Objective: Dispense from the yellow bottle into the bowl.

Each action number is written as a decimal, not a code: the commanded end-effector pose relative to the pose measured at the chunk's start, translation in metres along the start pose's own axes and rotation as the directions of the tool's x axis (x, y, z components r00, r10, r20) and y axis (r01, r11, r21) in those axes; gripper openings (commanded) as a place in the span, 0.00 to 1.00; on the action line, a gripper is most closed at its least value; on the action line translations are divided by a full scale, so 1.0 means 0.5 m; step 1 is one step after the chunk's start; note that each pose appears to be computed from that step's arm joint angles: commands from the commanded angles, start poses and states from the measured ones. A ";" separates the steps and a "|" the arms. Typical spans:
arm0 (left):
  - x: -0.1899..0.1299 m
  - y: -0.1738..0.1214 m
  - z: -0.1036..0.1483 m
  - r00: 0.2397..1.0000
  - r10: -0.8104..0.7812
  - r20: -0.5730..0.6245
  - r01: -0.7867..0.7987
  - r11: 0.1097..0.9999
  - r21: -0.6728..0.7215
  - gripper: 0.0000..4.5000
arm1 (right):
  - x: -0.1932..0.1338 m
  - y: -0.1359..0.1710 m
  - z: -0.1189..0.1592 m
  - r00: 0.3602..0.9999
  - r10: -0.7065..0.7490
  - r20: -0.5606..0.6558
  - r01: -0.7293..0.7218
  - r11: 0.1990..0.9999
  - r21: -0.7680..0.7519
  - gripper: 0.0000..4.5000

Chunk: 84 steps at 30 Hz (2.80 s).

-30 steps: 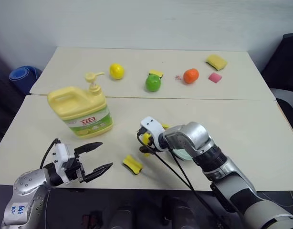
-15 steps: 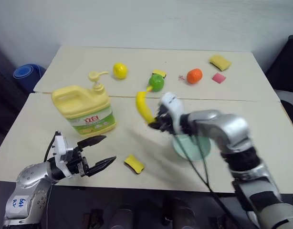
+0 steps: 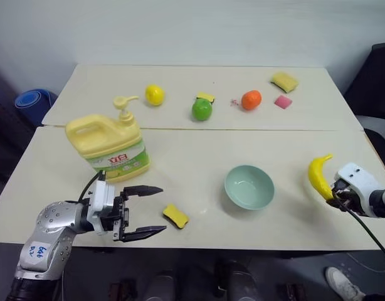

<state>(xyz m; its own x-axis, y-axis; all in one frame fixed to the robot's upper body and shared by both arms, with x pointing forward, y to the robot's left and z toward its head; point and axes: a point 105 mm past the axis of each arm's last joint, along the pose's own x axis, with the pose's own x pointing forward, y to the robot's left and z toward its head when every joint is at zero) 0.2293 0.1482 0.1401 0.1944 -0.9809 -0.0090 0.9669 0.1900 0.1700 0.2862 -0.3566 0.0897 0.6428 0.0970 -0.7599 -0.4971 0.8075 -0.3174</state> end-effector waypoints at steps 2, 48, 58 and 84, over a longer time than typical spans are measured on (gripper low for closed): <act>-0.012 0.014 -0.003 0.999 0.036 -0.011 -0.036 0.999 0.021 1.00 | 0.005 -0.018 0.012 0.997 -0.023 0.077 0.024 1.000 -0.014 0.45; -0.159 -0.005 -0.065 0.907 0.369 -0.202 -0.389 0.919 -0.067 1.00 | 0.086 0.639 0.450 0.555 0.804 0.212 -0.575 0.555 -0.601 0.22; -0.088 0.019 -0.020 0.954 0.292 -0.068 -0.295 0.954 -0.045 1.00 | -0.100 0.377 0.471 0.423 0.709 0.564 -0.447 0.704 -0.551 0.20; -0.056 0.066 -0.027 0.970 0.242 -0.026 -0.242 0.970 0.007 1.00 | -0.067 -0.073 0.105 0.844 -0.018 0.537 0.075 0.993 -0.086 0.99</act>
<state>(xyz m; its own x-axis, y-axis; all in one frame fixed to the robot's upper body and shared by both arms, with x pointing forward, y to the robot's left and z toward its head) 0.2598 0.1732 0.1270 0.4043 -0.9145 -0.0150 0.9048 0.3974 0.1532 0.3135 -0.3771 0.1171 0.8731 0.2669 -0.4079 -0.4289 0.8183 -0.3826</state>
